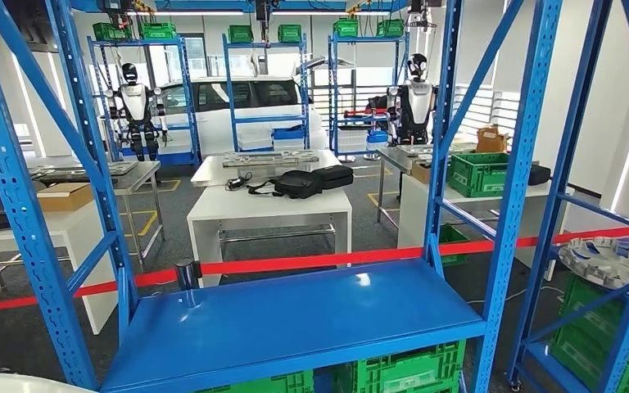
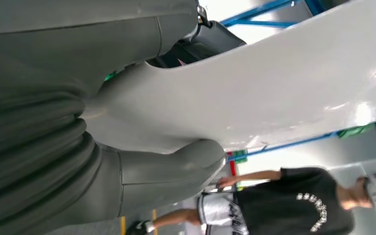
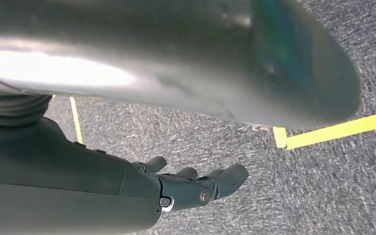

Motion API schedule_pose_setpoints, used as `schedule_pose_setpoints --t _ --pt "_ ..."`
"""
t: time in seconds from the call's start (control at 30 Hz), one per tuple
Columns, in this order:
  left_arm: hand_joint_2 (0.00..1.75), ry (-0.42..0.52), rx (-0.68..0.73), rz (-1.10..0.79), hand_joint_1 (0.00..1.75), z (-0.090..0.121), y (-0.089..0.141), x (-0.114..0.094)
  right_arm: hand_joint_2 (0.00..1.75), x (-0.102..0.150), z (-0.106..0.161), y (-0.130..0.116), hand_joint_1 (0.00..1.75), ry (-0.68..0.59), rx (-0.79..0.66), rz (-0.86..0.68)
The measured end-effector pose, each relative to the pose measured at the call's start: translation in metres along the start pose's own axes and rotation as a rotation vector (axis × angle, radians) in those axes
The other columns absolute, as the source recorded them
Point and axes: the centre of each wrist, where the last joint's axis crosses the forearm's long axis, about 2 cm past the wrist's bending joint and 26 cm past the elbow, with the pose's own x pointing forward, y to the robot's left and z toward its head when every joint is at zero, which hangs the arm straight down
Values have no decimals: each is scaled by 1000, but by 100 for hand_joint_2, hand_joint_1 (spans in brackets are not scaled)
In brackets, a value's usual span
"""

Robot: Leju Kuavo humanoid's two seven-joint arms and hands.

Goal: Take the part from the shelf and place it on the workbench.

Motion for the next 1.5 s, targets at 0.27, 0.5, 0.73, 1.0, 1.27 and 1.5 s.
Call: schedule_pose_setpoints --t 0.27,0.5,0.73,1.0,1.27,1.5 --pt "175 37 6 -7 175 -8 6 -6 0 2 0 0 0 -5 -2 -13" --pt "175 38 15 -3 175 -12 6 -8 0 -1 0 2 0 29 -4 -15" --pt "175 41 23 16 175 -11 5 -11 0 1 0 3 0 30 -5 -37" --pt "175 42 20 24 175 -11 5 -13 0 1 0 6 0 12 4 -52" --pt "175 49 30 20 175 -14 13 -17 0 2 0 6 0 -18 9 -62" --pt "175 49 34 14 175 -15 15 -17 0 -1 0 7 0 -15 11 -62"
